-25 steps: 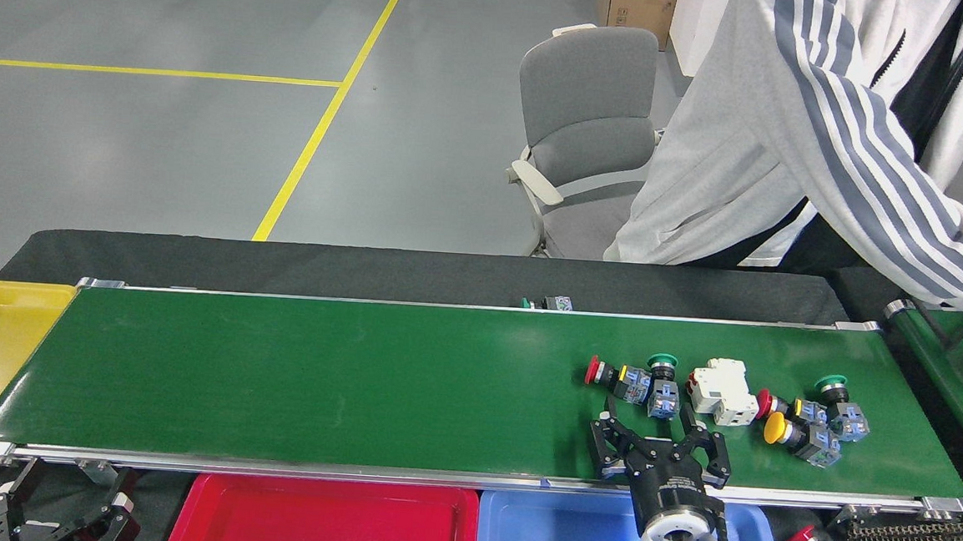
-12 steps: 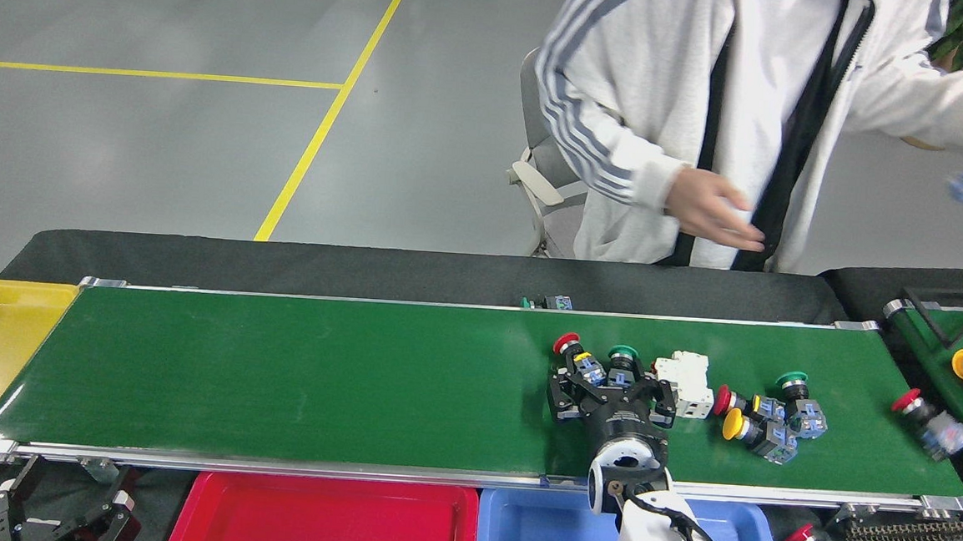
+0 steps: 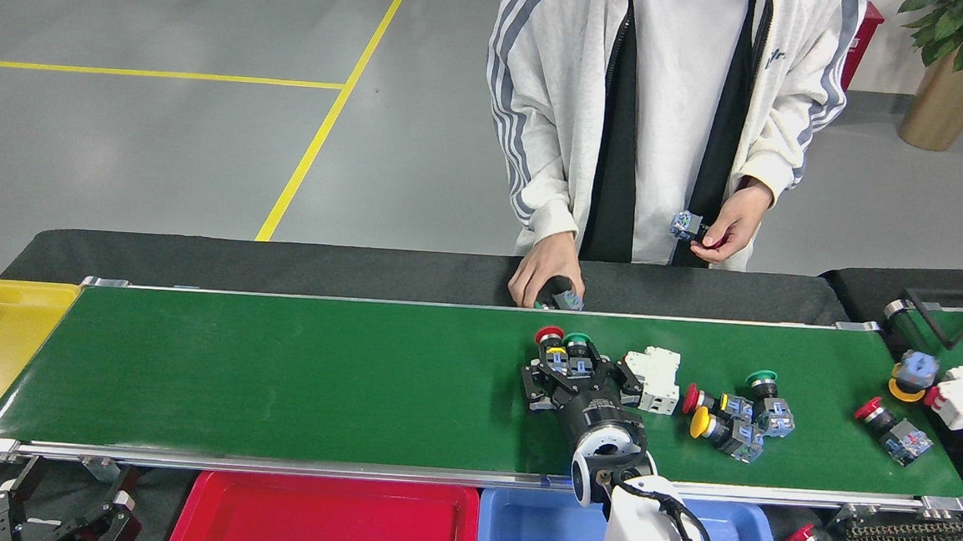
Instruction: Pick switch part from conveyor to tray
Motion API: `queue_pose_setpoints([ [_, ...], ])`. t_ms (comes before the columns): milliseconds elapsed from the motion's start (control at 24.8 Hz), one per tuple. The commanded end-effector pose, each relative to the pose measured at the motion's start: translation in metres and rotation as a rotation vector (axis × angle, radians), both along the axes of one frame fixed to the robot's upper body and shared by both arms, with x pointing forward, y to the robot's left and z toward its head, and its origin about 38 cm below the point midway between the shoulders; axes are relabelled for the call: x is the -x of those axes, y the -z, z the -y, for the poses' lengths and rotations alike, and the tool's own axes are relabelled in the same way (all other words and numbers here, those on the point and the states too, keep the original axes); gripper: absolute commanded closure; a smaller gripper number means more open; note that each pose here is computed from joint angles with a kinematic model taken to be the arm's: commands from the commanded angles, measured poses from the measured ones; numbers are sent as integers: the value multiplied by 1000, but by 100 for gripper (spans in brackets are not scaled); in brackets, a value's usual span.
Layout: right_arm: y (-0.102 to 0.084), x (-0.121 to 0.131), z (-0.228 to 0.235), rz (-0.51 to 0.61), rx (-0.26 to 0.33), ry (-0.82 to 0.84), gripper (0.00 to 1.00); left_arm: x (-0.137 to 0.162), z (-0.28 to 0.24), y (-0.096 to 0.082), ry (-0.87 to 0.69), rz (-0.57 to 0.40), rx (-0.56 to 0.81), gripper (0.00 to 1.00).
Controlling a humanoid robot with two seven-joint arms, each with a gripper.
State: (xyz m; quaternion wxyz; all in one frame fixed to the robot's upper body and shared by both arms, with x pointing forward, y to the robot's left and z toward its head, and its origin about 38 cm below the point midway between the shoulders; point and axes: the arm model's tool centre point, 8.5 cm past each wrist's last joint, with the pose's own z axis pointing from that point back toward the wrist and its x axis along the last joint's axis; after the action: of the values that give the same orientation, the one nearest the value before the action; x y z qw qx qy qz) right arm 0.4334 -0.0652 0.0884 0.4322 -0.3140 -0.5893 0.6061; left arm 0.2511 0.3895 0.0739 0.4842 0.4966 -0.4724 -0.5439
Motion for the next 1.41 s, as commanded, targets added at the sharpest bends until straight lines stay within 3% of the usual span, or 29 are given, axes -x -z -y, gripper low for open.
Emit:
queue_pose_setpoints([
  [0, -20, 28, -21, 97, -34, -289, 98, -3, -2, -8, 7, 25, -16, 0],
  [40, -19, 44, -28, 112, -39, -409, 96, -3, -2, -8, 7, 25, -16, 0],
  [81, -17, 57, -36, 122, -39, -509, 84, -2, -2, -8, 7, 23, -16, 0],
  [121, -16, 66, -45, 123, -42, -562, 49, -2, -2, -8, 7, 23, -16, 0],
  [161, -14, 76, -58, 122, -42, -604, 0, -2, -2, -8, 7, 23, -16, 0],
  [242, -11, 94, -80, 125, -16, -687, 0, -2, -2, -8, 7, 25, -16, 0],
  [484, -12, 93, -79, 129, -14, -646, 0, 1, 0, -5, 7, 15, -10, 0],
  [565, -20, 75, -37, 139, -25, -417, 0, 1, -2, -6, 7, 15, -15, 0],
  [646, -12, 75, 4, 96, -61, -151, 3, 1, -2, -5, 7, 14, -16, 0],
  [727, -2, 91, 48, 56, -125, 227, 3, 1, -2, -4, 8, 9, -14, 0],
  [767, 6, 101, 62, 62, -129, 345, 2, 1, -2, -3, 7, 6, -15, 0],
  [888, 40, 149, 94, 109, -107, 550, 2, 0, 5, -6, 33, 17, -11, 0],
  [969, 59, 175, 103, 64, -87, 589, 2, 0, 5, -6, 34, 18, -13, 0],
  [1050, 60, 175, 108, 57, -83, 621, 2, 0, 6, -7, 36, 19, -12, 0],
  [1251, 46, 145, 109, 95, -68, 599, 2, -1, 6, -7, 38, 20, -13, 0],
  [1372, 43, 118, 126, 64, 22, 473, 2, -2, 6, -8, 38, 22, -14, 0],
])
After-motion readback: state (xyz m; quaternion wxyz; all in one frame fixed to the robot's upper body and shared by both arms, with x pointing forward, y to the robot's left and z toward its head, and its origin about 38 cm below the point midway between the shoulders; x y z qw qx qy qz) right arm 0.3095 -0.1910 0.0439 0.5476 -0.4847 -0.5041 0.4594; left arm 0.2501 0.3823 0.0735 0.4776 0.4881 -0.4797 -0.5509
